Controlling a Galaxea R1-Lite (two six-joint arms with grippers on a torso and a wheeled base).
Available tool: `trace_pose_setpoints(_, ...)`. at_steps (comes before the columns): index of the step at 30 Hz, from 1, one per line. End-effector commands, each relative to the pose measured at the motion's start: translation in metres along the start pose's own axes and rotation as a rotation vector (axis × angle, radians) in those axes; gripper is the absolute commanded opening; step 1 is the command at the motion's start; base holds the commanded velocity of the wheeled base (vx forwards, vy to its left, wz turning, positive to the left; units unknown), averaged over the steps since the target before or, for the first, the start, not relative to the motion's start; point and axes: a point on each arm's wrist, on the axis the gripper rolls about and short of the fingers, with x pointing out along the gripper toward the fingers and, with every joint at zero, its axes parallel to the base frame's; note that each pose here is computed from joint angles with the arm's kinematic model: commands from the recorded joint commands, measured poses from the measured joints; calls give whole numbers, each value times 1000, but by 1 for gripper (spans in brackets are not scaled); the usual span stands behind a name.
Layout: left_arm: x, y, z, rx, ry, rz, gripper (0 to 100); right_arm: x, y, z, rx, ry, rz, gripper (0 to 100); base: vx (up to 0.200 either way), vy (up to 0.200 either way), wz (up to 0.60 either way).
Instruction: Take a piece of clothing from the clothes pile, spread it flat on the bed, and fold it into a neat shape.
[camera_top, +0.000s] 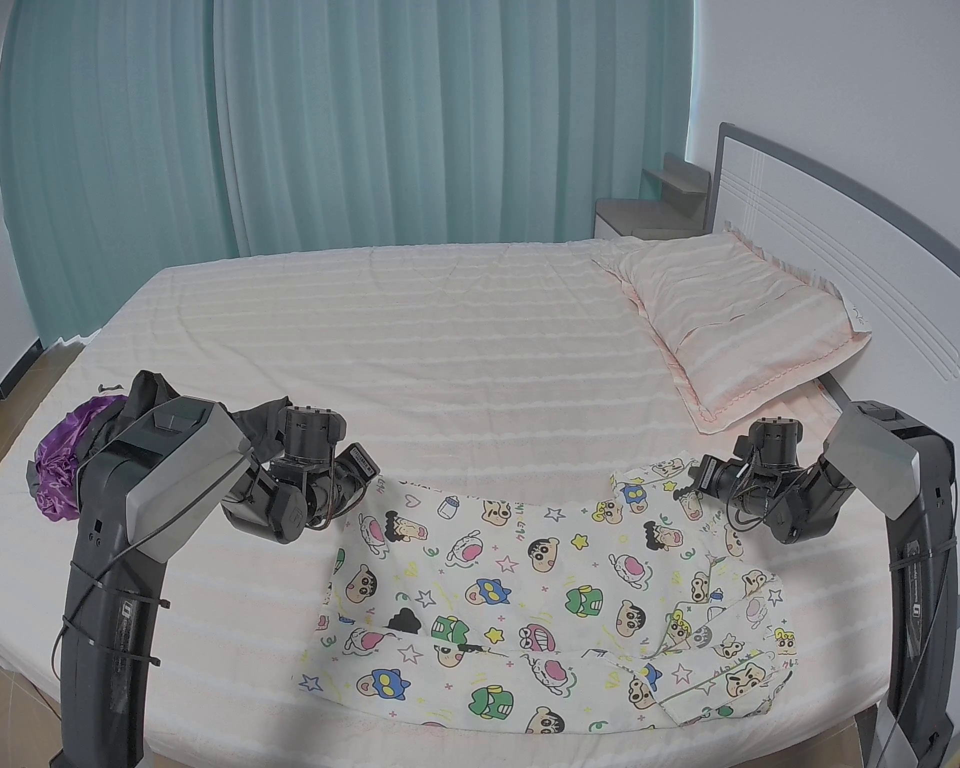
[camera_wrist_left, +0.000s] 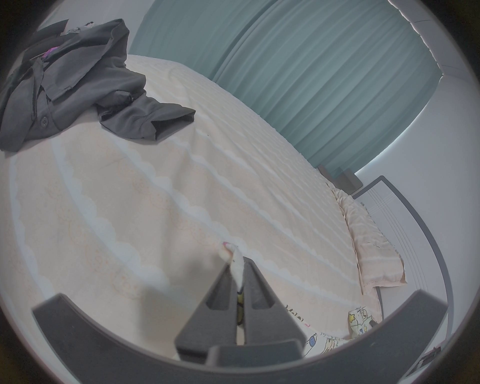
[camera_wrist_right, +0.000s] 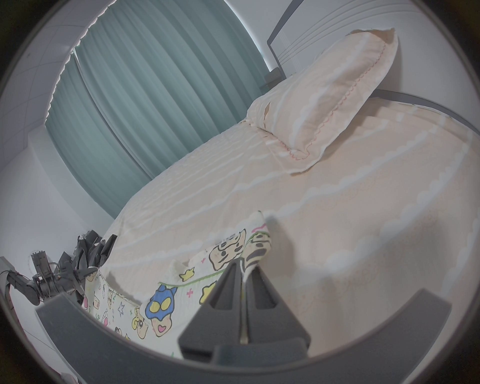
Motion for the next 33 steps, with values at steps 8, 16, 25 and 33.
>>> trace_pose_setpoints(8, -1, -8, 3, 23, -12, -18, 0, -3, -6, 8, 14, -30, -4, 0, 0, 0, 0)
trace_pose_setpoints(16, -1, -8, 2, 28, -11, -17, 0, -10, -4, 8, 19, 7, 34, 0, 0, 0, 0)
trace_pose_setpoints(25, -1, -6, 0, 29, 7, 2, 0, -4, -4, 8, 21, 19, 50, 100, 0, 0, 0)
trace_pose_setpoints(33, -1, -6, 1, 29, 6, 3, 0, 12, -1, 10, 36, 64, 33, 100, 0, 0, 0)
